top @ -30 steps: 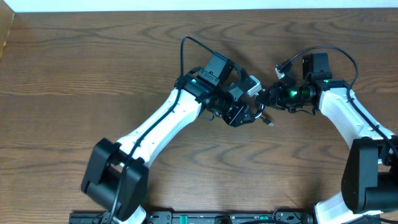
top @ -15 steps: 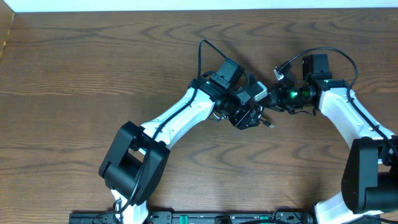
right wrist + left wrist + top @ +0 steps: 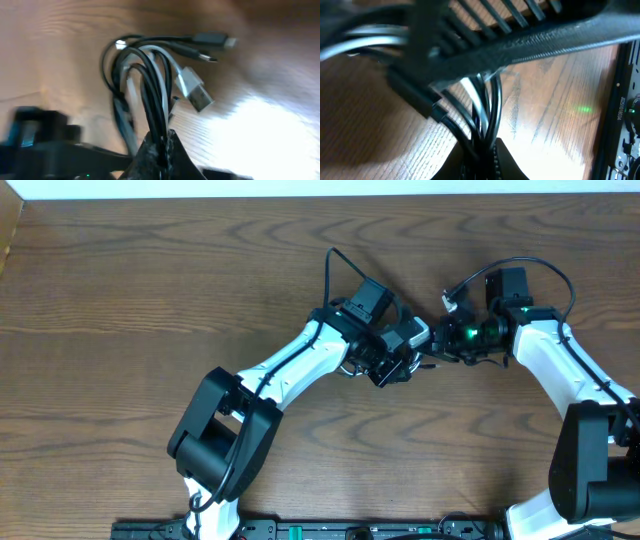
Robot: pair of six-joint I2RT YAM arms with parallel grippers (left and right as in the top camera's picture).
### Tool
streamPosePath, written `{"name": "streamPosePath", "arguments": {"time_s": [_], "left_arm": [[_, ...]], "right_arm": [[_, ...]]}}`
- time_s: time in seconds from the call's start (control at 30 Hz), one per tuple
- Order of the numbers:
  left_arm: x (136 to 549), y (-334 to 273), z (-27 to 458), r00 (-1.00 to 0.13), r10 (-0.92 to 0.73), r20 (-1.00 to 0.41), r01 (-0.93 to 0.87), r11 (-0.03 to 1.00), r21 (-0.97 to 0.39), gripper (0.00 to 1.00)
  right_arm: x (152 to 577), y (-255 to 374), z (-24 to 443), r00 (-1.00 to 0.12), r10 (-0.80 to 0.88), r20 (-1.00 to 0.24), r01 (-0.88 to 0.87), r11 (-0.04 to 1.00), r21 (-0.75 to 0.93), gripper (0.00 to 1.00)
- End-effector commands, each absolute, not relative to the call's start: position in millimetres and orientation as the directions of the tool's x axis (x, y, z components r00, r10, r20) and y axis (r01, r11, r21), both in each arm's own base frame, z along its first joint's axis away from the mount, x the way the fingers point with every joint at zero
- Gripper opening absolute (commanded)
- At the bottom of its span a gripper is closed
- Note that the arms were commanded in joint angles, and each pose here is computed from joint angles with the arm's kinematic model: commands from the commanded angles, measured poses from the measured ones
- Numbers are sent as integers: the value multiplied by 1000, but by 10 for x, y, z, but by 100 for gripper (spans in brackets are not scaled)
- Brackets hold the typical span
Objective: Untangle cables
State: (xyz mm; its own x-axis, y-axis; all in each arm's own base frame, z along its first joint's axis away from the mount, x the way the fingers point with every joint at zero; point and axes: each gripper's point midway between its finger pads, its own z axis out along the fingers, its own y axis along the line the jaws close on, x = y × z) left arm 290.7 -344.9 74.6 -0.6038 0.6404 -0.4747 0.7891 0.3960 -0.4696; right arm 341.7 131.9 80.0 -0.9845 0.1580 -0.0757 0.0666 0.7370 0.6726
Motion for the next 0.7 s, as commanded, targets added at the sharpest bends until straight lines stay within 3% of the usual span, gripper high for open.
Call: {"name": "streamPosePath", "arguments": {"time_s": [0.0, 0.1, 0.23, 0.67], "left_arm": [[3133, -3254, 677, -687, 580, -438, 724, 495, -481, 8], [3245, -3177, 687, -749, 519, -413, 662, 551, -507, 7], [3355, -3104, 699, -800, 455, -391, 600, 598, -531, 7], [3409, -3119, 726, -805, 435, -403, 593, 603, -534, 7]], "right_arm": [[3401, 909, 603, -955, 290, -58, 233, 859, 456, 1], [3340, 729, 512, -934, 356, -42, 319, 879, 355, 1], [3325, 706, 491, -929, 367, -38, 333, 880, 340, 1], [3228, 696, 443, -929, 371, -4, 349, 879, 325, 1]]}}
